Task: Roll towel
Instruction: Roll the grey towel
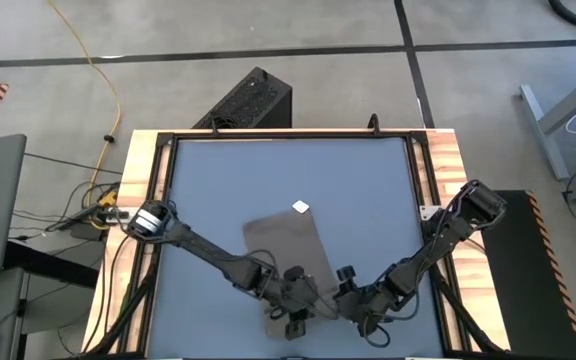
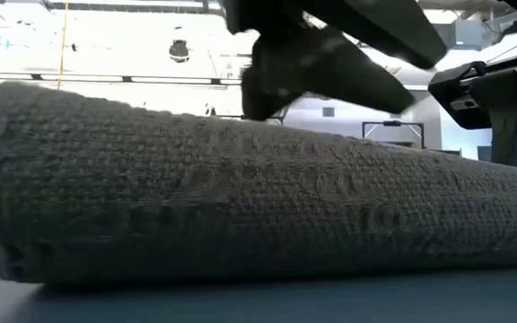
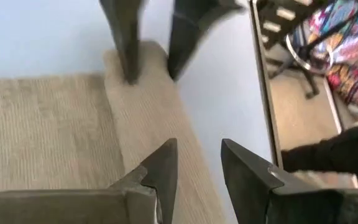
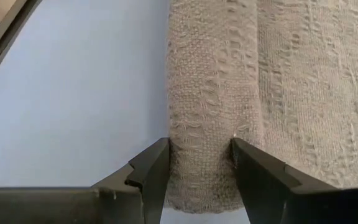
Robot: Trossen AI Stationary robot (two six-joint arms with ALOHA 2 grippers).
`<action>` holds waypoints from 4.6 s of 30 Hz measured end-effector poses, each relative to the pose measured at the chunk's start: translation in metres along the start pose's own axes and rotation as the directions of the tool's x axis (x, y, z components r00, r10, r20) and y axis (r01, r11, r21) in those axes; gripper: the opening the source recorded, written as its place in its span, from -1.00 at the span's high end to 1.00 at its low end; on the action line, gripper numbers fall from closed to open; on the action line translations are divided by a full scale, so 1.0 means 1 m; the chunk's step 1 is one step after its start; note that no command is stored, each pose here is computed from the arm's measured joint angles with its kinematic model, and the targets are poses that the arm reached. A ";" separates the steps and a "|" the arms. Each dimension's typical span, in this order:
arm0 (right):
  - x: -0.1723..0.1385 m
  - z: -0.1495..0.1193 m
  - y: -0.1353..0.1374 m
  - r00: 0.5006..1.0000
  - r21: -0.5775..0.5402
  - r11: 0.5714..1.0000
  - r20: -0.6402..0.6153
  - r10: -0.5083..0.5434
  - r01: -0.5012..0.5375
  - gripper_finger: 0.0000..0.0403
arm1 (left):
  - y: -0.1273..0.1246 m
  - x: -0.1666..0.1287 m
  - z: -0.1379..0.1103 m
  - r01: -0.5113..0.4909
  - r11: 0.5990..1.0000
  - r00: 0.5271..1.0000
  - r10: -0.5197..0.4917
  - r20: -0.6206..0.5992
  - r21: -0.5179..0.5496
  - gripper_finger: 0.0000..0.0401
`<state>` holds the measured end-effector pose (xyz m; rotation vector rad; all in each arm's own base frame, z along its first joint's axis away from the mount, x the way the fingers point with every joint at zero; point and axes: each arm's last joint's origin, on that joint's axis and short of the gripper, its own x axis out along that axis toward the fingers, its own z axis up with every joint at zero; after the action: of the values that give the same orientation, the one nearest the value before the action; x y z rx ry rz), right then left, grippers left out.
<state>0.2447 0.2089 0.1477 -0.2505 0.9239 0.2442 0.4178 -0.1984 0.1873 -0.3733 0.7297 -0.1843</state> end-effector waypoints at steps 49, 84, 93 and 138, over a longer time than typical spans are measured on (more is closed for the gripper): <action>0.006 0.006 -0.015 0.994 0.158 0.982 -0.014 0.111 -0.107 0.71 | -0.047 -0.007 -0.100 -0.317 0.948 0.912 0.301 -0.278 -0.013 0.51; 0.053 0.003 -0.049 0.816 0.805 0.520 -0.079 0.572 -0.286 0.72 | -0.030 -0.011 -0.126 -0.096 0.857 0.935 -0.097 -0.342 -0.506 0.67; 0.053 0.003 -0.054 0.835 0.843 0.484 -0.080 0.544 -0.234 0.70 | -0.031 -0.051 -0.104 -0.117 0.913 0.927 -0.041 -0.372 -0.391 0.66; 0.055 0.003 -0.065 0.837 0.940 0.316 -0.067 0.543 -0.130 0.27 | 0.012 -0.017 -0.068 -0.068 0.998 0.992 0.067 -0.104 -0.006 1.00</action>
<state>0.2990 0.1542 0.1114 1.0379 1.3771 0.0366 0.3593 -0.2007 0.1463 -0.3499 0.8446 -0.1368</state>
